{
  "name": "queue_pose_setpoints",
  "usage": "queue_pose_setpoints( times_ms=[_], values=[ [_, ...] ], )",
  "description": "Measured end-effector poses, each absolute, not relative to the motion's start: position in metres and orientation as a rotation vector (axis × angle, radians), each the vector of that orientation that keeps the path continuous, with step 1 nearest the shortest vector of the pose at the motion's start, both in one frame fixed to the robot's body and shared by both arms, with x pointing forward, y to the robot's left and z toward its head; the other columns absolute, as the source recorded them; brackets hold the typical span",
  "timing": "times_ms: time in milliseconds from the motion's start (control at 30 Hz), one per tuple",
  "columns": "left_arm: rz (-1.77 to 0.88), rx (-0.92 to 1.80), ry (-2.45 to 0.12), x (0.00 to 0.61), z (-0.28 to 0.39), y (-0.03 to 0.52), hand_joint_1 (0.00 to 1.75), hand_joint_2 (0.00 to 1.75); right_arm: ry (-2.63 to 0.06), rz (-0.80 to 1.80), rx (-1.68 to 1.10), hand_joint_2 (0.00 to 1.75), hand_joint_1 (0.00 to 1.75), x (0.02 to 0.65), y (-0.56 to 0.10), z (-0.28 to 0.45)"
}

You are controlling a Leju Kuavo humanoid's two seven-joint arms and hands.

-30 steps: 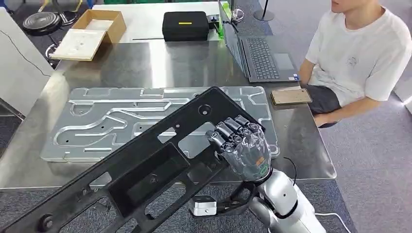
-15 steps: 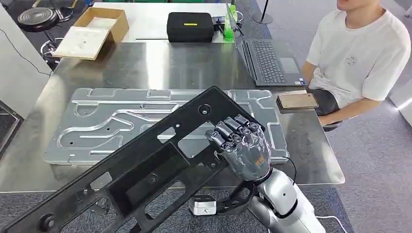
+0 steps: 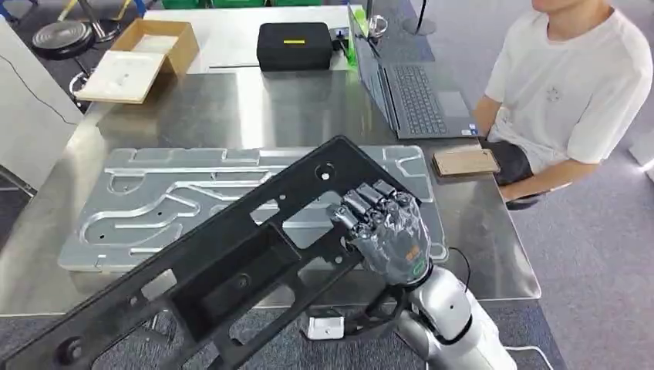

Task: Take the parts from the cabinet and place them on the table.

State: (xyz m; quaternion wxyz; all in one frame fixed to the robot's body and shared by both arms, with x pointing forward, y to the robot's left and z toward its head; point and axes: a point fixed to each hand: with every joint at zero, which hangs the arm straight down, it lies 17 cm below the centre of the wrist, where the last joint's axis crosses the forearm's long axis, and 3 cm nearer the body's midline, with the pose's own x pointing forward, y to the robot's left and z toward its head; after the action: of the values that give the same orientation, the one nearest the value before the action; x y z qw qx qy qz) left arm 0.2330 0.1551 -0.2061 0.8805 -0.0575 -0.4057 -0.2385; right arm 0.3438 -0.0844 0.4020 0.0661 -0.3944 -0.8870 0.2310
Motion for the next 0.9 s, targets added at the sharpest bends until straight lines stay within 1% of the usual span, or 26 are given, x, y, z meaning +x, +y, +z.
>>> queue_pose_setpoints(
  times_ms=[200,300,433,567,633,733,900],
  values=[
    [-0.489,-0.104,-0.839,0.230,-0.208,0.159,0.00,1.75,-2.660,0.678,-1.159,1.75,1.75,0.347,-0.087,0.400],
    [-0.480,-0.096,-0.835,0.231,-0.209,0.161,0.00,1.75,-2.598,0.662,-1.078,1.75,1.75,0.363,-0.095,0.397],
    [-0.476,-0.095,-0.834,0.231,-0.209,0.161,0.00,1.75,-2.558,0.625,-1.059,1.75,1.75,0.378,-0.109,0.401],
    [-0.465,-0.092,-0.837,0.231,-0.209,0.162,0.00,1.75,-2.390,0.628,-0.773,1.75,1.75,0.420,-0.118,0.376],
    [-0.461,-0.093,-0.837,0.230,-0.209,0.163,0.00,1.75,-2.314,0.612,-0.705,1.75,1.75,0.446,-0.129,0.371],
    [-0.457,-0.094,-0.839,0.231,-0.209,0.162,0.00,1.75,-2.284,0.586,-0.729,1.75,1.75,0.468,-0.146,0.380],
    [-0.458,-0.095,-0.838,0.230,-0.209,0.162,0.00,1.75,-2.260,0.577,-0.753,1.75,1.75,0.481,-0.156,0.381]
  ],
)
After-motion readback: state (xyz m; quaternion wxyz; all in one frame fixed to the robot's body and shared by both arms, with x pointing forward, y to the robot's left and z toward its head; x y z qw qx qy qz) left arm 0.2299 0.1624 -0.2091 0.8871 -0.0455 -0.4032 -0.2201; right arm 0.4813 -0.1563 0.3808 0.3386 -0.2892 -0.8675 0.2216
